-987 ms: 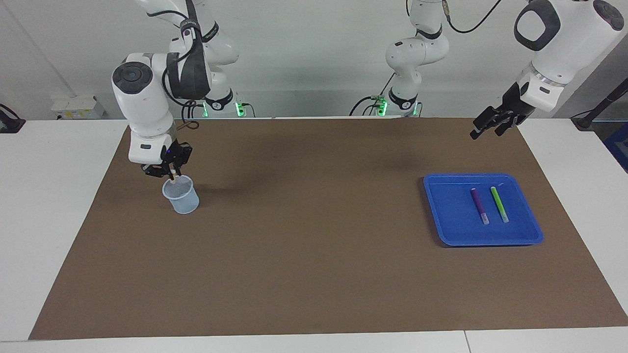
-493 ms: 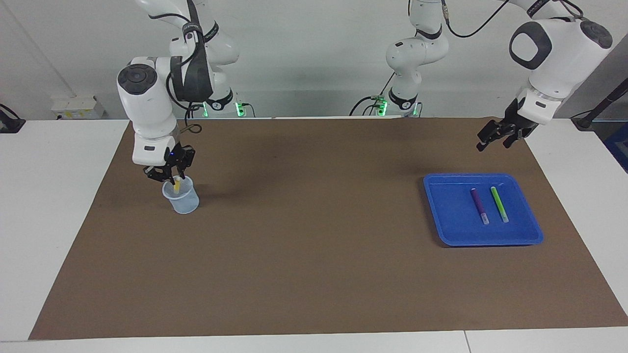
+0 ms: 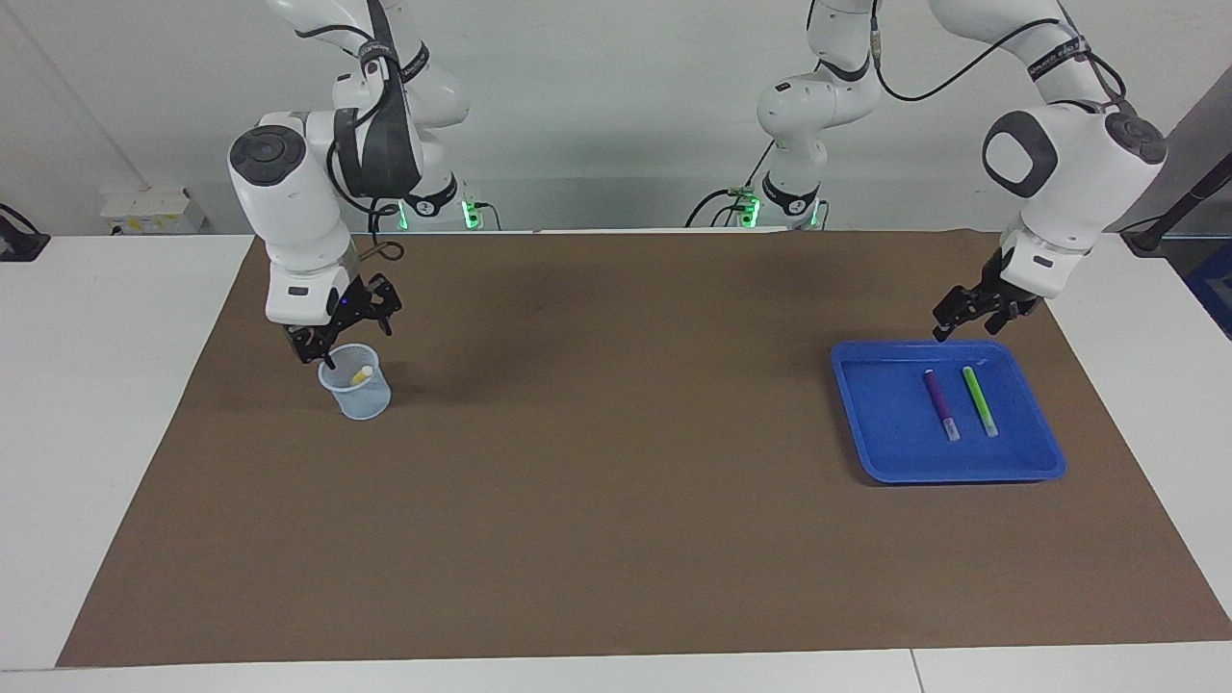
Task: Transfer and insert pens with both arms
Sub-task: 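Lower the left gripper onto the purple pen while the right gripper returns, then lift the purple pen with the left gripper toward the right gripper, then grasp the purple pen's free end with the right gripper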
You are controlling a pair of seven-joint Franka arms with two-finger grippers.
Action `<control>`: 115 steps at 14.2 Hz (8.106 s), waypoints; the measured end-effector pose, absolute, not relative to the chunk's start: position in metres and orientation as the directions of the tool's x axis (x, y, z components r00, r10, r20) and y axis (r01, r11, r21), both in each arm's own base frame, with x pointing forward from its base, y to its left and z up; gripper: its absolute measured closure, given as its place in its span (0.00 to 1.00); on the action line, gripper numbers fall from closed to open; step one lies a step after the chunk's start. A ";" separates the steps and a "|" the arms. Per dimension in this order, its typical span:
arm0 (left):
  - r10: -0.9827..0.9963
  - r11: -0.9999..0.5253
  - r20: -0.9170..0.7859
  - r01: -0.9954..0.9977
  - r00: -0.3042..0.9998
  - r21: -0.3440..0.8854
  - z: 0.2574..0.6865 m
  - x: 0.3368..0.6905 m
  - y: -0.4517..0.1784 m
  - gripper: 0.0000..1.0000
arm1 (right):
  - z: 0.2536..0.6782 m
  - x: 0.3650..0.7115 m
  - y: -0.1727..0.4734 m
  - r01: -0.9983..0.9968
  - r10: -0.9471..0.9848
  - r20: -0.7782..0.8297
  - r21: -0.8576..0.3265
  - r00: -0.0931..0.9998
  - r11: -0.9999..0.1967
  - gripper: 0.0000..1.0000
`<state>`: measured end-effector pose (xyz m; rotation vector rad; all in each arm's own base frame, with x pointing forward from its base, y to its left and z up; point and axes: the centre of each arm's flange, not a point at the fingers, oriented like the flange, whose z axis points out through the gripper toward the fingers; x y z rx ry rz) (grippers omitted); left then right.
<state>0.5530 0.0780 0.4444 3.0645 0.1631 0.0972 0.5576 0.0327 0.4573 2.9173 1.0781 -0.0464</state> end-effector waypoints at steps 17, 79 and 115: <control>0.016 -1.000 0.119 0.013 0.993 0.024 0.317 0.596 0.101 0.11 | 0.467 0.539 0.145 0.161 0.171 -0.009 -0.295 0.985 -0.942 0.00; 0.876 -0.092 -0.470 0.994 0.106 0.053 0.563 0.538 -0.099 0.83 | 0.575 0.477 0.405 -0.418 -0.485 -0.207 -0.826 0.849 -0.378 0.00; 0.886 -0.021 -0.464 0.999 0.001 -0.037 0.558 0.513 -0.134 0.83 | 0.518 0.488 0.457 -0.314 -0.474 -0.075 -0.838 0.877 -0.447 0.60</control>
